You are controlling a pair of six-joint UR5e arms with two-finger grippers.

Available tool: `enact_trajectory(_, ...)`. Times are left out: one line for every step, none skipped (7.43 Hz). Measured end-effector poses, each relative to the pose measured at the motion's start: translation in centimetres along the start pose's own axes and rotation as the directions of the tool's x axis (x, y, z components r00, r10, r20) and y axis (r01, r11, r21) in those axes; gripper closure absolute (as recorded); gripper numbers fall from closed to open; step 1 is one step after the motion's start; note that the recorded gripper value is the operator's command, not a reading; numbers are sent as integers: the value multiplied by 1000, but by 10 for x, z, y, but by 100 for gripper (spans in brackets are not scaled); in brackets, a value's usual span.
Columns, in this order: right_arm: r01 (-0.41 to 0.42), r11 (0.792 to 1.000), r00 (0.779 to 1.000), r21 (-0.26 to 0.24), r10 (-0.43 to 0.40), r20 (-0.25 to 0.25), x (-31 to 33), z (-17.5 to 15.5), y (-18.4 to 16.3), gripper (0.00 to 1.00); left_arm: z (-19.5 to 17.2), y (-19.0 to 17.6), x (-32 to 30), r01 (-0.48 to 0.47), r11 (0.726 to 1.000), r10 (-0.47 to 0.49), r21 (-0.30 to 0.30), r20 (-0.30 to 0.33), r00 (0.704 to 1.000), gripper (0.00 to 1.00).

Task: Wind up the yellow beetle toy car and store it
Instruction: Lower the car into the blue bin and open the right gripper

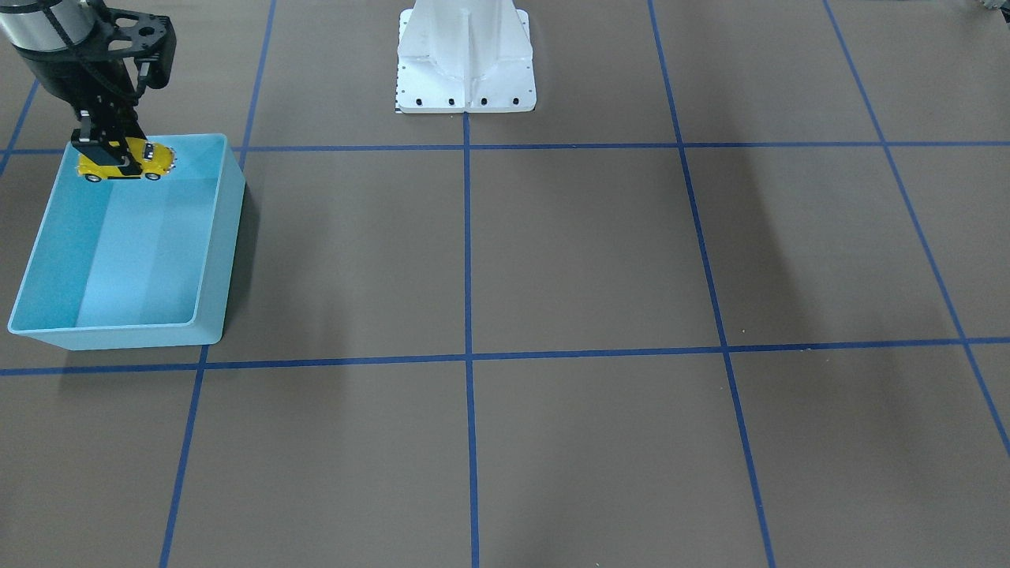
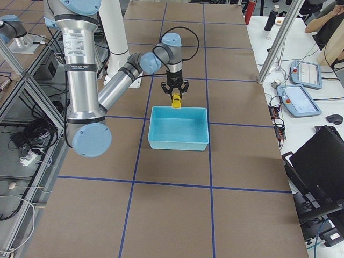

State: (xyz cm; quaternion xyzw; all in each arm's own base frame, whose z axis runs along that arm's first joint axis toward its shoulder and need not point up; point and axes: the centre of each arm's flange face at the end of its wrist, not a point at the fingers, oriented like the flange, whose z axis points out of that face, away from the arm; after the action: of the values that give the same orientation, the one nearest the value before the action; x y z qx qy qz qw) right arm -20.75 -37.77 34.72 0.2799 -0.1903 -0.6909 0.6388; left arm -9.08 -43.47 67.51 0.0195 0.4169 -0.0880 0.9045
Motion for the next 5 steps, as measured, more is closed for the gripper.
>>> enact_trajectory(17, 1000, 1000, 3, -17, -4, -1, 23, 18, 100, 0, 0, 0, 0, 1000, 0, 0, 0, 1000, 0)
enact_trajectory(26, 1000, 1000, 6, -26, -7, 4, 52, 31, 100, 0, 0, 1, -2, 1000, 2, 0, -1, 1000, 0)
enact_trajectory(28, 1000, 1000, 7, -28, -7, 11, 82, 43, 100, 0, 0, 1, -3, 1000, 3, 0, -1, 1000, 0)
enact_trajectory(27, 1000, 1000, 9, -27, -1, 15, 107, 52, 100, 0, 0, 1, -3, 1000, 3, 0, -1, 1000, 0)
enact_trajectory(19, 1000, 1000, 14, -19, 13, 18, 124, 57, 100, 0, 0, 1, -3, 1000, 3, 0, -1, 1000, 0)
